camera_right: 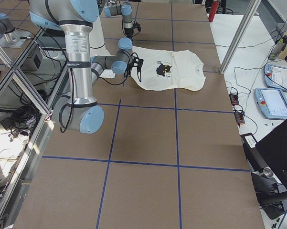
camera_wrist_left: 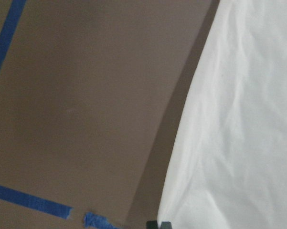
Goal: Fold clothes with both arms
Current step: 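Move the left gripper to the hem corner nearest it and grasp both hem corners, then lift both hem corners and fold the bottom half toward the collar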
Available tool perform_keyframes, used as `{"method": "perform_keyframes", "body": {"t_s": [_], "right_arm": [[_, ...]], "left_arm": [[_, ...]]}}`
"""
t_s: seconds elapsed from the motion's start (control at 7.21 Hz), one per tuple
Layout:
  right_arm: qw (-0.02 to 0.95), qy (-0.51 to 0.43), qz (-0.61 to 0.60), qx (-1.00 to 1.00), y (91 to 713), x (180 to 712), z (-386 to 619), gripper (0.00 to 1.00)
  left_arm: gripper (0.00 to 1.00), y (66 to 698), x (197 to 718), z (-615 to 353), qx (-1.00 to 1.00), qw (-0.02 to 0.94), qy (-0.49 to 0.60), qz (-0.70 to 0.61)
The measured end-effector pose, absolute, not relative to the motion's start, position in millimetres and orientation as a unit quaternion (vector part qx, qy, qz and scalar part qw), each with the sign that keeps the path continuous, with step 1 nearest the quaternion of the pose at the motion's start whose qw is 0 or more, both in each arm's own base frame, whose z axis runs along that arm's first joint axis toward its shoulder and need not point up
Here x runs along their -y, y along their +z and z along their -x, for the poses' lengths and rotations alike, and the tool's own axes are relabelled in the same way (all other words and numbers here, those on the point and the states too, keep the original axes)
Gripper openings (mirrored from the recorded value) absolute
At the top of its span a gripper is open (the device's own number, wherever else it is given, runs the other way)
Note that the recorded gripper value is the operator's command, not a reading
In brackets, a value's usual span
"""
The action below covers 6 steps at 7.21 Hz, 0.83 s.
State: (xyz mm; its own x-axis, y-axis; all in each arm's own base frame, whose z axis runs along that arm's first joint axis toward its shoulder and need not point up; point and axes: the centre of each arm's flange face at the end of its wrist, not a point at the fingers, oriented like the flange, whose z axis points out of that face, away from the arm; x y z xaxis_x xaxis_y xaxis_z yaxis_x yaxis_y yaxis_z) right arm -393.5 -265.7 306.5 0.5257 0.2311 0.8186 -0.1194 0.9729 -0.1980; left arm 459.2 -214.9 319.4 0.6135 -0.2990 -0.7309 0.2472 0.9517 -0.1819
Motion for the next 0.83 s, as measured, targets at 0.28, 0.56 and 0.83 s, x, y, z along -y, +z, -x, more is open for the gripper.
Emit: {"method": "perform_keyframes", "body": {"t_s": [0.28, 0.56, 0.83], "right_arm": [[0.872, 0.092, 0.077, 0.475, 309.3, 250.4, 369.4, 0.00], [0.875, 0.071, 0.102, 0.468, 313.9, 224.9, 357.3, 0.00], [0.878, 0.047, 0.134, 0.457, 318.4, 196.2, 348.1, 0.00]], "left_arm": [[0.00, 285.7, 200.6, -437.0, -0.425, 0.894, -0.137, 0.037], [0.00, 260.2, 179.7, -428.6, -0.445, 0.887, -0.112, 0.051], [0.00, 237.1, 159.9, -412.0, -0.458, 0.883, -0.082, 0.064]]}}
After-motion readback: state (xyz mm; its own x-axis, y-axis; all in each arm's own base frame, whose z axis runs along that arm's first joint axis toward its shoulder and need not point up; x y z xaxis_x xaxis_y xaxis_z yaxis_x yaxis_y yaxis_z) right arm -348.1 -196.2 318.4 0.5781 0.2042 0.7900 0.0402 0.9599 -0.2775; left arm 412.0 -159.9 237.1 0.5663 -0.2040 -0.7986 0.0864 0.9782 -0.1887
